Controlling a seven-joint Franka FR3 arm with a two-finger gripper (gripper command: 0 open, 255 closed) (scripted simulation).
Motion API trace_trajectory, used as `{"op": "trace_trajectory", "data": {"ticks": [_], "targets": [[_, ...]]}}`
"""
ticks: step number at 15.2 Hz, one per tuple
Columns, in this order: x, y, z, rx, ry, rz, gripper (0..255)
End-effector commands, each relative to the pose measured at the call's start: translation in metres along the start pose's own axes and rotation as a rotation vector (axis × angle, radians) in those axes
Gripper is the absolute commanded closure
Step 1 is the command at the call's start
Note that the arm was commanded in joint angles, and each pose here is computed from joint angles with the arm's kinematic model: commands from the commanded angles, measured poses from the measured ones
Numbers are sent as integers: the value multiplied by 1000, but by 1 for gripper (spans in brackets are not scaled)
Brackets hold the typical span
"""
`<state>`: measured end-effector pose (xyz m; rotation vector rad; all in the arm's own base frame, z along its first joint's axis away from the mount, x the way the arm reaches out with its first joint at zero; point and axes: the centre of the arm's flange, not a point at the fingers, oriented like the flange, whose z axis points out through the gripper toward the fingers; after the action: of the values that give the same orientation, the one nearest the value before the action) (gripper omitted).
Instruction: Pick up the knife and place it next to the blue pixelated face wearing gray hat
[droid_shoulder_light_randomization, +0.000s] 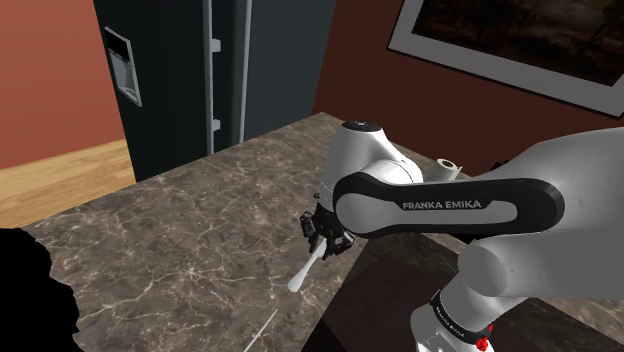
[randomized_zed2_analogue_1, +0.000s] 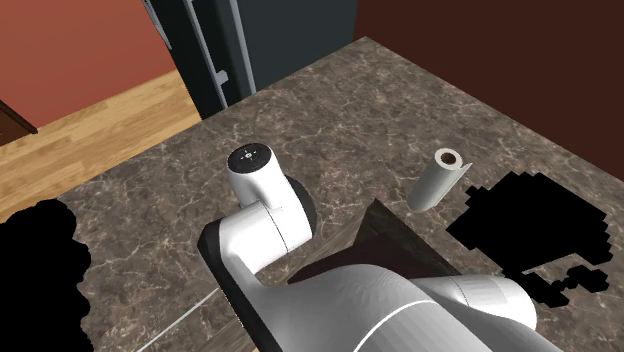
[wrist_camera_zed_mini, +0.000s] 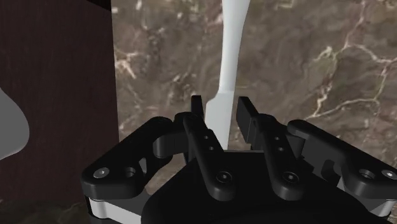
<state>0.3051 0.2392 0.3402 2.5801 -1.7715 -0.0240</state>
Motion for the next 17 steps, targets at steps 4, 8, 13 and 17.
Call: {"op": "trace_trajectory", "data": {"ticks": [4,8,13,17], "targets": [[0,0,0,0,0,0,255],[0,0,0,0,0,0,255],[0,0,-26,0,0,0,255],[0,1,-47,0,0,0,255]]}}
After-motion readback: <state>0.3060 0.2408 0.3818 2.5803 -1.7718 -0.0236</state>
